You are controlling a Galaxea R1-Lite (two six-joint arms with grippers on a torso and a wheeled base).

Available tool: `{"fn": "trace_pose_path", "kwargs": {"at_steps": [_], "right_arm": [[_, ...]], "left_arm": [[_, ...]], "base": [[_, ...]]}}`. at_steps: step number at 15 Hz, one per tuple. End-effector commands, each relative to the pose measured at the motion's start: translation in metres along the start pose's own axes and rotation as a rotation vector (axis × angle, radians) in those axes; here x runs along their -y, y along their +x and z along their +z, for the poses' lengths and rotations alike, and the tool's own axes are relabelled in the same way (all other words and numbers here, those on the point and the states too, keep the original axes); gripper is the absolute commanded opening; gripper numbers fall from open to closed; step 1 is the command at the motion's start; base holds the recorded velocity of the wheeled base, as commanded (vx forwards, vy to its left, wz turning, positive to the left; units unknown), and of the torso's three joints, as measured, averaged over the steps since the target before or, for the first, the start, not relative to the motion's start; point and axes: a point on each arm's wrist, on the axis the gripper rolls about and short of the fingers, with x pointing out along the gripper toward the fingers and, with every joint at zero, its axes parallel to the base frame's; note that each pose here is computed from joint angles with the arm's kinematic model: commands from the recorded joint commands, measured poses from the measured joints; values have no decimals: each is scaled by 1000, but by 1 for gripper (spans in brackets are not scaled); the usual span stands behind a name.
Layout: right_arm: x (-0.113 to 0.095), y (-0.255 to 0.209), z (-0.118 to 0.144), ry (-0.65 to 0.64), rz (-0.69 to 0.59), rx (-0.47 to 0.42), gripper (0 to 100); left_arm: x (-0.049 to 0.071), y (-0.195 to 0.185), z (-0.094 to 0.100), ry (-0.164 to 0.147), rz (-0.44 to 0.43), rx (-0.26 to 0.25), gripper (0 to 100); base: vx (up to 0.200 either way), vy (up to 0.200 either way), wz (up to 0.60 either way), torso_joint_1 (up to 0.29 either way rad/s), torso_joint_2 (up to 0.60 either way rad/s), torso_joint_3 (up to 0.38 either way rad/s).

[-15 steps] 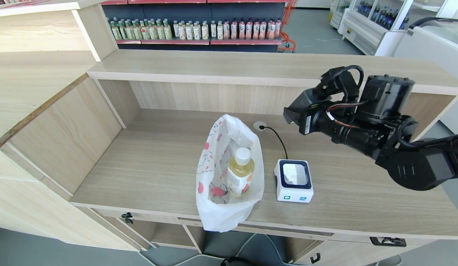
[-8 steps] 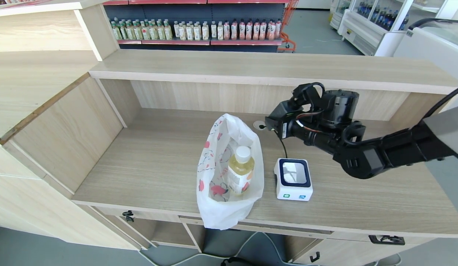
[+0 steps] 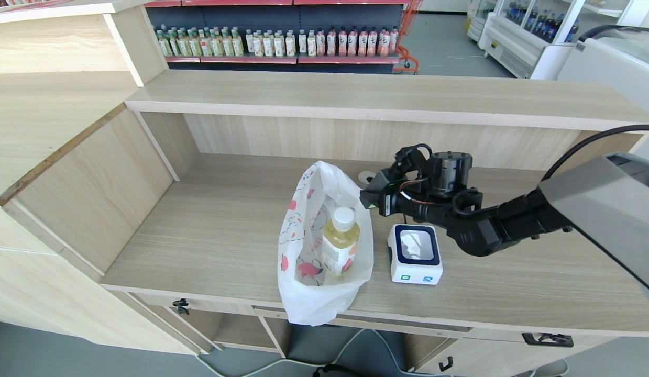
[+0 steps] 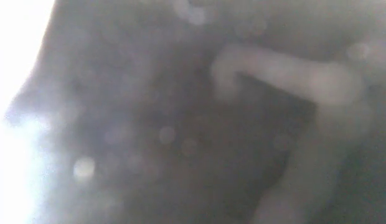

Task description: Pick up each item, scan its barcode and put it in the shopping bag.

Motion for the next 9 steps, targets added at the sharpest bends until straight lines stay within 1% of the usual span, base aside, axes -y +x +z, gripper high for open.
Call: {"fn": "trace_pose_path", "kwargs": {"at_steps": [1, 4, 6, 9], "right_arm": [[1, 7, -9, 3, 5, -16, 0], [2, 20, -15, 1, 45, -10, 0], [-2, 28, -15, -2, 60, -3, 0], [-11, 33, -13, 3, 129, -33, 0]], "left_arm": [[0, 0, 0, 0, 0, 0, 100], [0, 0, 0, 0, 0, 0, 100], [0, 0, 0, -1, 0, 0, 100], [0, 0, 0, -1, 0, 0, 100]], "base": [[0, 0, 0, 0, 0, 0], [0, 0, 0, 0, 0, 0], [0, 0, 0, 0, 0, 0], [0, 0, 0, 0, 0, 0]]}}
